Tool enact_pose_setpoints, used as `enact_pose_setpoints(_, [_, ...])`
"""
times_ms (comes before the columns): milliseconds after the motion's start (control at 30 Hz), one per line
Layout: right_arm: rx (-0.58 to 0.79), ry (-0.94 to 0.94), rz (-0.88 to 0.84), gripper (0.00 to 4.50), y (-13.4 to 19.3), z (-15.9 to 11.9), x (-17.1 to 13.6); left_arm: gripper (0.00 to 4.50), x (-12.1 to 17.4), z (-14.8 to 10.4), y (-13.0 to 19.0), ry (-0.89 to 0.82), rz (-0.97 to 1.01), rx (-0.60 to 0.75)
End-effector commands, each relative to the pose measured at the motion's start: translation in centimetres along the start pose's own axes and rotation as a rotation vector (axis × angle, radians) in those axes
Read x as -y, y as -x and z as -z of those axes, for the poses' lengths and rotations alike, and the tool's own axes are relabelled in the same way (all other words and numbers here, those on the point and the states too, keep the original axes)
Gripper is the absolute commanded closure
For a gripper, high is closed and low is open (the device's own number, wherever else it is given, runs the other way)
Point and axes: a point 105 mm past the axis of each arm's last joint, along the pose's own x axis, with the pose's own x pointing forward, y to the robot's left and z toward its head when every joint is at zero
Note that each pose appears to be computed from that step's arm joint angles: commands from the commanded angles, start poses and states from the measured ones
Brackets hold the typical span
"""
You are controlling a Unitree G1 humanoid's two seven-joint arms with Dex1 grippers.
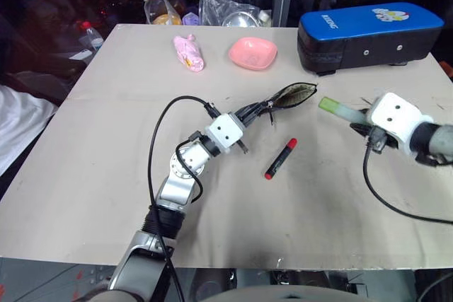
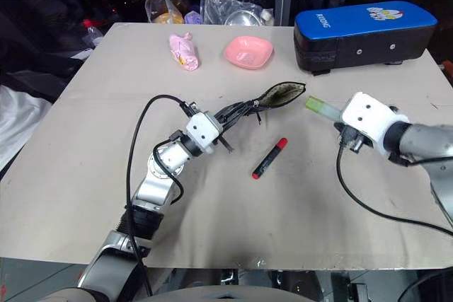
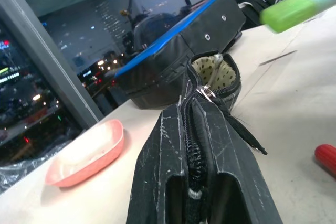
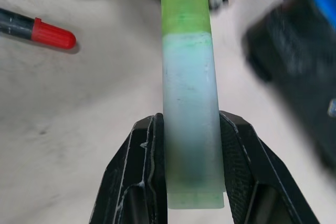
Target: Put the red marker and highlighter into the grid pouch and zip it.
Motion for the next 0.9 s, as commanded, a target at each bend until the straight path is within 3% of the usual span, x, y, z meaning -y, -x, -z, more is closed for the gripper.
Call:
enact_pose_setpoints(33, [0.027,0.157,-0.023,3.72,-1.0,-1.0,1.1,4.5,0.3,-1.5,-0.6,-0.045,0.04,0.069])
enact_pose_setpoints(400, [0.067,0.425,-0.192,3.72,-4.5,-2.3,0.7,4.5,1.2,-2.2,-1.0,-0.064,0.082,0.11])
enact_pose_setpoints(733, [0.259,0.617,-0.241,3.72,-7.0,-7.5,-0.2,4.5,1.9,-2.7,-1.3,-0.084,0.146,0.15])
enact_pose_setpoints(900, [0.333,0.629,-0.243,3.72,-7.8,-8.0,-1.1,4.5,1.9,-2.9,-1.3,-0.076,0.154,0.162])
